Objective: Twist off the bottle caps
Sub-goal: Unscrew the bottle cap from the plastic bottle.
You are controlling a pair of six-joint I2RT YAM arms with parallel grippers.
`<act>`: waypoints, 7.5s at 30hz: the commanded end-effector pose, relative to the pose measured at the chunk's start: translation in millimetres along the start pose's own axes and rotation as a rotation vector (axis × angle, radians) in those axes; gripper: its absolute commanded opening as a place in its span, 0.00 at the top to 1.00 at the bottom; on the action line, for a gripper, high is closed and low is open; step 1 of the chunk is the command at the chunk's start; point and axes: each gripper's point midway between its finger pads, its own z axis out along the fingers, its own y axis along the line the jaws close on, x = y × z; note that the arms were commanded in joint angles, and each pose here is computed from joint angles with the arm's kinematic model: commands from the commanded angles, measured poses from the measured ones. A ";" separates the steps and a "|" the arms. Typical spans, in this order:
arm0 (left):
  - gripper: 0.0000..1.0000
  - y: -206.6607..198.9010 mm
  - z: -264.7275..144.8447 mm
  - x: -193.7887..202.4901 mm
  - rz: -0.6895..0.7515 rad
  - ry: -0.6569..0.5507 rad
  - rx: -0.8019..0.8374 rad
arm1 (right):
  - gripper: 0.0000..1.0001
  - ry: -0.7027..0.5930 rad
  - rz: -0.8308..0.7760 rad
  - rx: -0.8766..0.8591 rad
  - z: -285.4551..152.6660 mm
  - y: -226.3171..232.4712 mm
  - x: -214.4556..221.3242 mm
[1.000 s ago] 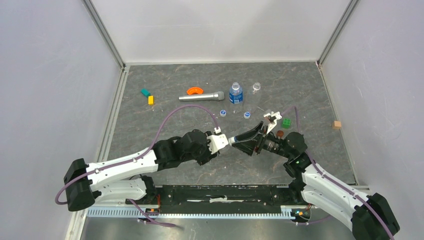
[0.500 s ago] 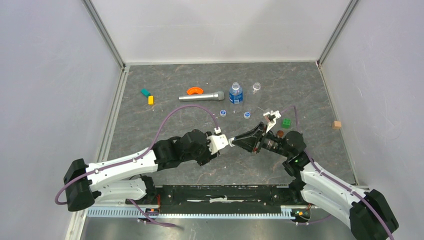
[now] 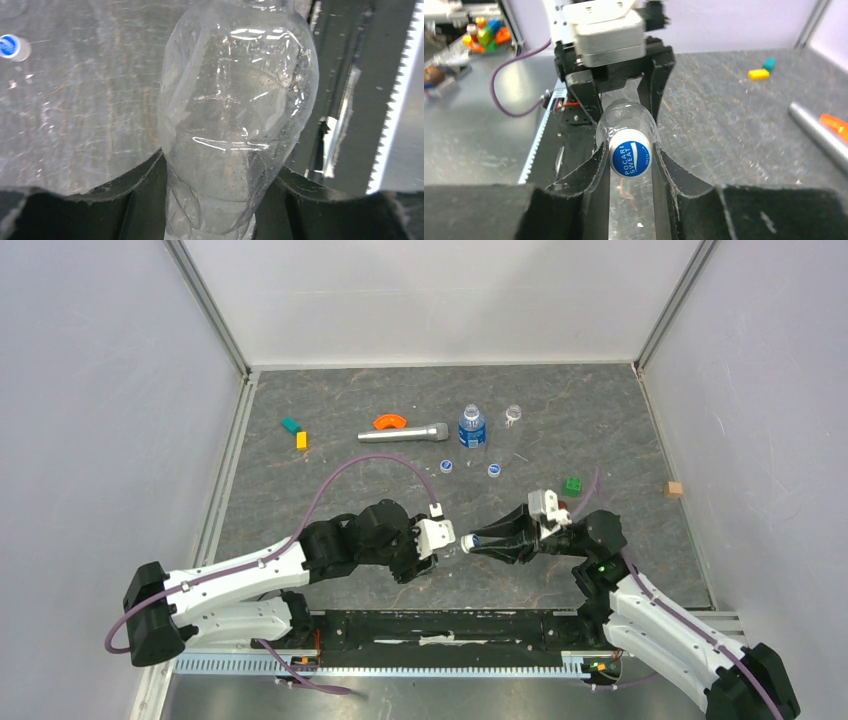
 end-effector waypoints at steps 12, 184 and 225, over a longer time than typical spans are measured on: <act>0.73 -26.1 -4.2 -23.8 0.005 -0.100 0.148 | 0.57 0.098 -0.364 -0.156 -0.1 6.7 8.0; 0.71 -29.0 -12.8 -36.5 0.041 -0.081 0.118 | 0.92 0.091 -0.437 -0.217 -0.2 21.0 36.0; 0.74 -18.6 -6.2 -32.2 0.099 -0.116 0.060 | 0.54 0.039 -0.265 -0.169 3.2 23.5 21.9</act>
